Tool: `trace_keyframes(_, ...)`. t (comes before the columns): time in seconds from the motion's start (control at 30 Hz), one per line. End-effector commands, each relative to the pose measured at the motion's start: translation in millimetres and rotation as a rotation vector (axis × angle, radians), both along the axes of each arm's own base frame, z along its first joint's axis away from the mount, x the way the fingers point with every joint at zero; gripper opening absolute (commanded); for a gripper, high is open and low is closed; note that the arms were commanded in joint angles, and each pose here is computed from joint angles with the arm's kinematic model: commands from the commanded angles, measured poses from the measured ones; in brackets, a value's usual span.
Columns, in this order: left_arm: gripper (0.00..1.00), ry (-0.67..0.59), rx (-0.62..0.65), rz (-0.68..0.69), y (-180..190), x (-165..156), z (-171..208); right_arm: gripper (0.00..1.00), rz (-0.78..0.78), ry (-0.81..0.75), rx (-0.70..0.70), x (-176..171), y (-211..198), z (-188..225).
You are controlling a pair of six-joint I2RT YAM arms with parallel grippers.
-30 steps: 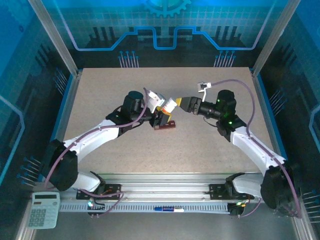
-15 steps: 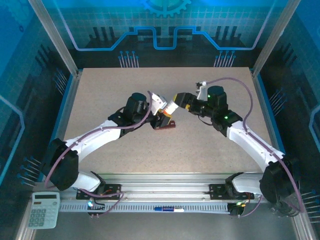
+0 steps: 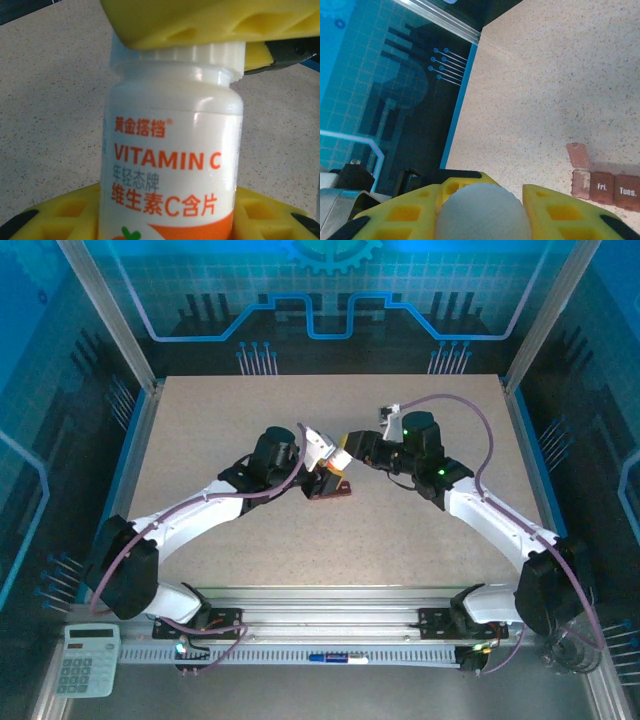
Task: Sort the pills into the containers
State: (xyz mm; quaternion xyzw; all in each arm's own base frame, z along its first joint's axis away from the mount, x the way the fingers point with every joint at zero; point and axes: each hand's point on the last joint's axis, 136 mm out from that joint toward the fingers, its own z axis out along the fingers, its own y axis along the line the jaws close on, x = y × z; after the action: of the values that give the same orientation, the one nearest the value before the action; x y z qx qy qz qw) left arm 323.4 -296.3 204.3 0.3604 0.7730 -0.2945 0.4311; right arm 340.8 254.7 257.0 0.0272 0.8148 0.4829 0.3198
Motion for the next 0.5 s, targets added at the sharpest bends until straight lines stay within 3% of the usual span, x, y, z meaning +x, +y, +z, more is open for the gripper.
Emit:
trace_keyframes(0.0,0.00,-0.053,-0.035,-0.016,-6.1,2.9,21.1,0.34,0.125,-0.108,0.026,-8.8,7.8,9.2)
trace_keyframes(0.13,0.00,-0.032,-0.095,-0.044,-7.3,-3.1,32.9,0.37,0.271,-0.279,0.055,-22.2,4.0,15.8)
trace_keyframes(0.27,0.00,0.006,-0.194,-0.069,-7.6,-8.8,48.9,0.40,0.334,-0.343,0.088,-29.8,-4.9,13.3)
trace_keyframes(0.47,0.00,0.014,-0.201,-0.073,-8.0,-8.9,53.1,0.69,0.304,-0.320,0.116,-28.2,-12.0,17.4)
